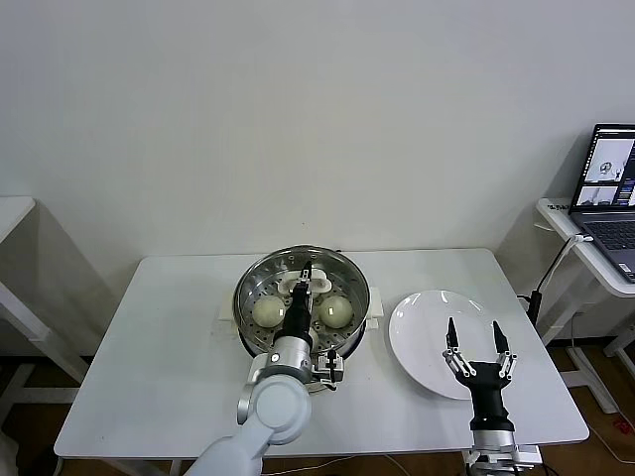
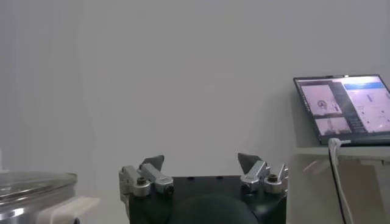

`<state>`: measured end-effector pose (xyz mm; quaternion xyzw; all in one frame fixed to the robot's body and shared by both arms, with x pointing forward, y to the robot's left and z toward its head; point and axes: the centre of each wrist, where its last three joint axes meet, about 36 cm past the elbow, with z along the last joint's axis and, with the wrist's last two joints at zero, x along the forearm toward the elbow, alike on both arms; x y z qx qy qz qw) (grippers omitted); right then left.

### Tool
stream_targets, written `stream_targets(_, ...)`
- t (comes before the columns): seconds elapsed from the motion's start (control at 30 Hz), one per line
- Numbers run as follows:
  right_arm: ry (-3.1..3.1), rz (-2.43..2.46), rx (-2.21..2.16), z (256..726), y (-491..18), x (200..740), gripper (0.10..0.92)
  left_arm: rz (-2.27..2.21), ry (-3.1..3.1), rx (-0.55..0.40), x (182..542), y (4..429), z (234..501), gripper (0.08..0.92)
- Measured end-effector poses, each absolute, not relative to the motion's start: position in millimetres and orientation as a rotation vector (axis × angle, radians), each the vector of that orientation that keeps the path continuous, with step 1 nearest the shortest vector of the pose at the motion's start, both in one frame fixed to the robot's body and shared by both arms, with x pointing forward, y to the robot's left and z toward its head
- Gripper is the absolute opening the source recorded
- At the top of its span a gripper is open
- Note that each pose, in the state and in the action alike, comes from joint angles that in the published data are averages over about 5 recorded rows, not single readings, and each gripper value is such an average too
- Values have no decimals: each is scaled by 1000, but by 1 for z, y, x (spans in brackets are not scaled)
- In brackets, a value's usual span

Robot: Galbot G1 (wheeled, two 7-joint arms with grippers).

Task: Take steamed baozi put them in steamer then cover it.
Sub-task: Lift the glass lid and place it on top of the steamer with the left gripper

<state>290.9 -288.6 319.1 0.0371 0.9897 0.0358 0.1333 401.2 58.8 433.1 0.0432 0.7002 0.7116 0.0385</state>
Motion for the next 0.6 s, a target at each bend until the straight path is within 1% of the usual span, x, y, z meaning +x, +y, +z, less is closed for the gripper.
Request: stream_targets(0.6, 2870, 99, 96, 318, -287, 292, 823, 2189, 2154, 141, 400, 62, 429, 190)
